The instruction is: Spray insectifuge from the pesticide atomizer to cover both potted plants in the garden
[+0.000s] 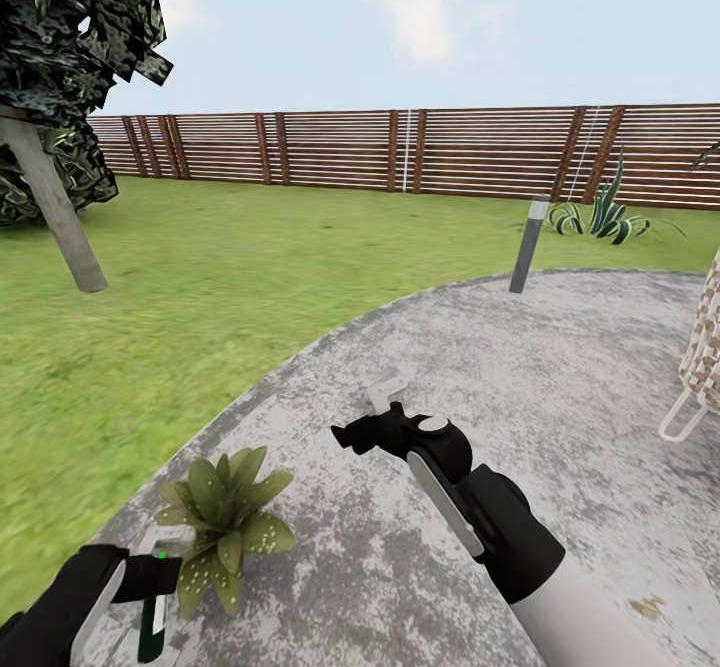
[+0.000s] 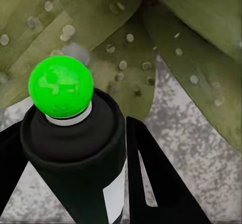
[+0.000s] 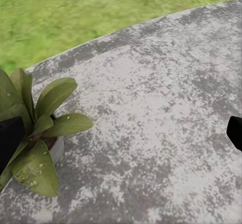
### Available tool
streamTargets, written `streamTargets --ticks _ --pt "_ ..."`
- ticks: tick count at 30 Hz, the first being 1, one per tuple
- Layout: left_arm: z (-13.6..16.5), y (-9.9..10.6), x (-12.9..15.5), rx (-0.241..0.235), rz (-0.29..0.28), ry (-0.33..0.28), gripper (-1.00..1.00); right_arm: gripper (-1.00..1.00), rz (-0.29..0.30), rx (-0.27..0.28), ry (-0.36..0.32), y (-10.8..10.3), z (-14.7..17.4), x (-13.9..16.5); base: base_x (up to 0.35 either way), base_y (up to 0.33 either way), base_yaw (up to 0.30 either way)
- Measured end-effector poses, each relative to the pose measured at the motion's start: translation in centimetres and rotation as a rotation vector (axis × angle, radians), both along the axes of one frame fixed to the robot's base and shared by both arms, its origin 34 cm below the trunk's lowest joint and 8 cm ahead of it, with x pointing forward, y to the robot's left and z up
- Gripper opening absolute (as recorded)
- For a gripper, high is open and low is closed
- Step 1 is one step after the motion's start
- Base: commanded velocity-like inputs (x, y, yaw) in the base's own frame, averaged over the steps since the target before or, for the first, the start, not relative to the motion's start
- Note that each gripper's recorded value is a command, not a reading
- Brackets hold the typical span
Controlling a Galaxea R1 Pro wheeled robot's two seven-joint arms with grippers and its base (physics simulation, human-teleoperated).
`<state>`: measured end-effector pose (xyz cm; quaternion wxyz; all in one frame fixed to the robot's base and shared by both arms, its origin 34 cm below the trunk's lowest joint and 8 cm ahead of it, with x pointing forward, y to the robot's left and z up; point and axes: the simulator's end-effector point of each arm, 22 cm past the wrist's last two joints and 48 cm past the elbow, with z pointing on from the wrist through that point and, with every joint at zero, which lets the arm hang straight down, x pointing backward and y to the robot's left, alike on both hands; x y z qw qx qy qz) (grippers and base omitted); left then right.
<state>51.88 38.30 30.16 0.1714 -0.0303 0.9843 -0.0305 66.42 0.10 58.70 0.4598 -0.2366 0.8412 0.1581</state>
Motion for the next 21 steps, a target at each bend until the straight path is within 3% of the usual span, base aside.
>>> streamTargets --ticks 7,15,21 --pt "0.5 -1.2 0.3 -0.057 -0.023 -0.005 -1.00 1.00 0.000 -0.001 0.002 0.0 -0.1 0.0 0.000 0.000 0.000" --pt "2.0 -0.6 1.4 -0.042 -0.036 -0.048 -1.00 1.00 -0.001 -0.002 0.004 0.0 -0.2 0.0 0.000 0.000 0.000" --pt "-0.9 0.0 -1.7 -0.047 -0.005 0.042 -1.00 1.00 -0.001 -0.002 0.003 0.0 -0.1 0.0 0.000 0.000 0.000"
